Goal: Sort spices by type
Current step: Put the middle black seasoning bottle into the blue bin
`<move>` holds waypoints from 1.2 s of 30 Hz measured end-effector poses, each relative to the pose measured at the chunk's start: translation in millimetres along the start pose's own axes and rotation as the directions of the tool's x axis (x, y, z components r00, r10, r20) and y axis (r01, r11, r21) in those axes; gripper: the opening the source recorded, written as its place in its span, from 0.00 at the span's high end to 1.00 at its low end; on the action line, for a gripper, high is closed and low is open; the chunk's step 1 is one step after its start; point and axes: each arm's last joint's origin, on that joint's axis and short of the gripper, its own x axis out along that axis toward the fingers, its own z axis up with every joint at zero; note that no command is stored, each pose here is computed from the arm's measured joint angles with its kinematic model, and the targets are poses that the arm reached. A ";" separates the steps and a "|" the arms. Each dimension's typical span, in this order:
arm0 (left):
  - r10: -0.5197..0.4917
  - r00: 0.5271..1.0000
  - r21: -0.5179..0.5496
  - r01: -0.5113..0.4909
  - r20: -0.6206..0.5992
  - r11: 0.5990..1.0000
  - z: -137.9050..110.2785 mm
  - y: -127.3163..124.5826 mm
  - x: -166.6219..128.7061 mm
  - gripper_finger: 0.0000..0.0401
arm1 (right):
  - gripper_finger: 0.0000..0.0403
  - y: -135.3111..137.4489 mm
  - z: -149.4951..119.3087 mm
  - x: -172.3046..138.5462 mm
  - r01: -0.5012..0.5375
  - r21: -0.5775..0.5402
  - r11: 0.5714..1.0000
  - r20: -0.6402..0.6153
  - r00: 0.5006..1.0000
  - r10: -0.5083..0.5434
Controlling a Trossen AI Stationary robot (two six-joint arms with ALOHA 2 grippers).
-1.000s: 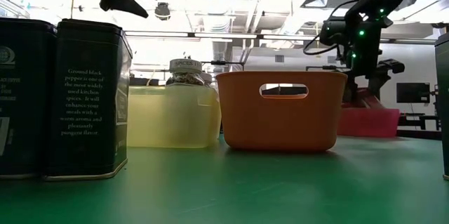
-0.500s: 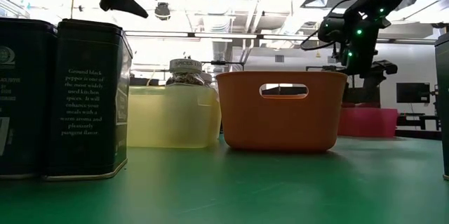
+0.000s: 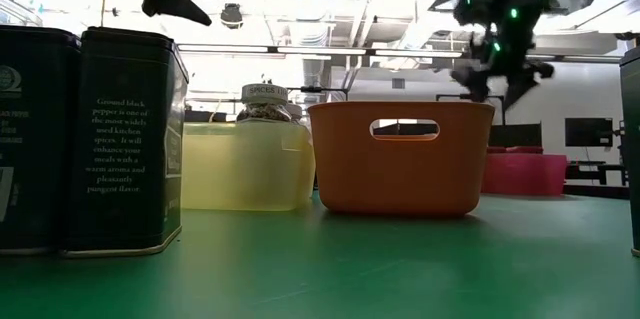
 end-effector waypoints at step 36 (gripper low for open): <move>-0.042 0.999 0.027 0.042 -0.017 0.999 -0.5 -1.3 0.0 0.20 | 0.06 97.1 22.0 11.1 -0.287 -0.004 0.958 -0.296 0.915 0.273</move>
